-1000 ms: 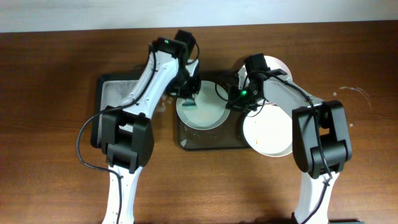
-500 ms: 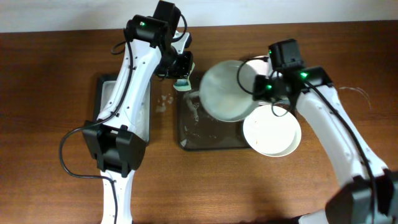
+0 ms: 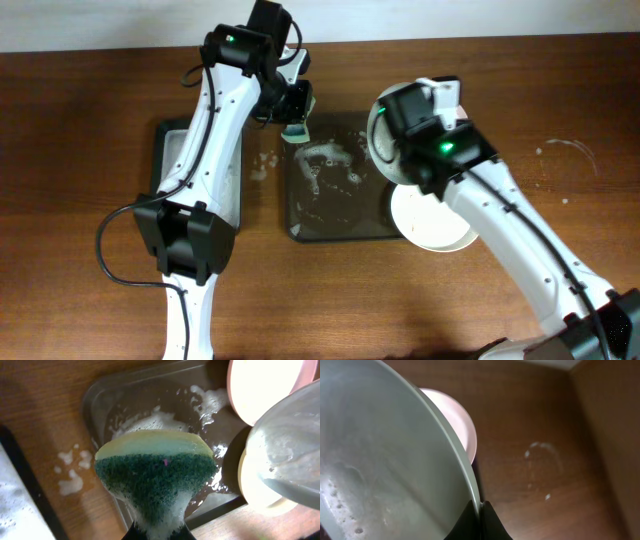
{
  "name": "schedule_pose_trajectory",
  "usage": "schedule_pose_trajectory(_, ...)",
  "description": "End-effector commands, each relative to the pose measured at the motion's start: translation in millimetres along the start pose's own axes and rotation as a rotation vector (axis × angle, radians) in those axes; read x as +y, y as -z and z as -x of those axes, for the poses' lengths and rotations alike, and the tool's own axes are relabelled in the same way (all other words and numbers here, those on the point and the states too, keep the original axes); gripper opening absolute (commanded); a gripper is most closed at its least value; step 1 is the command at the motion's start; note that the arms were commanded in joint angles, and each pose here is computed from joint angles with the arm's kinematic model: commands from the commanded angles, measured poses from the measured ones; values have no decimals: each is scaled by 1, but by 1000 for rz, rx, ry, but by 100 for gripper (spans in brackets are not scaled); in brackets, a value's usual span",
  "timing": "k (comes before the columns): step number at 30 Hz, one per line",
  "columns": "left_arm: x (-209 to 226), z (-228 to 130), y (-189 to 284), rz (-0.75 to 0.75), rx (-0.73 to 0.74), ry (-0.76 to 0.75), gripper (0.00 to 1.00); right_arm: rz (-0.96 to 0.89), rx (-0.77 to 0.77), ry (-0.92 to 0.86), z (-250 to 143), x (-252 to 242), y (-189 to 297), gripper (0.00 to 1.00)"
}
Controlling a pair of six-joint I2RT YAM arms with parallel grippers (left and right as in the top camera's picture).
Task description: Clean dirty plates on tray and stack at the side
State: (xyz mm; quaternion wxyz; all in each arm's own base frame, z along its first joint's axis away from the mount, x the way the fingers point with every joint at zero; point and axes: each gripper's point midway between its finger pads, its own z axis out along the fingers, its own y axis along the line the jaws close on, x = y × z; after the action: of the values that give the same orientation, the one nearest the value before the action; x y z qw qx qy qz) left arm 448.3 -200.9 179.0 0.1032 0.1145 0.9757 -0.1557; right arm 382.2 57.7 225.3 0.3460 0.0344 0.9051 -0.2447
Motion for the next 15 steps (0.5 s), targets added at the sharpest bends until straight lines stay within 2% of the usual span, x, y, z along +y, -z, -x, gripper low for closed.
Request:
schedule_pose_trajectory(1,-1,3,-11,-8,5,-19,1,-163,-113,10,15,-11,16,4)
schedule_pose_trajectory(5,5,4,-12,22,4,-18,1,-268,-189,-49,16,-9,25,4)
schedule_pose_trajectory(15,9,6,-12,48,-8,-20,1,-270,-200,-74,8,-2,25,4)
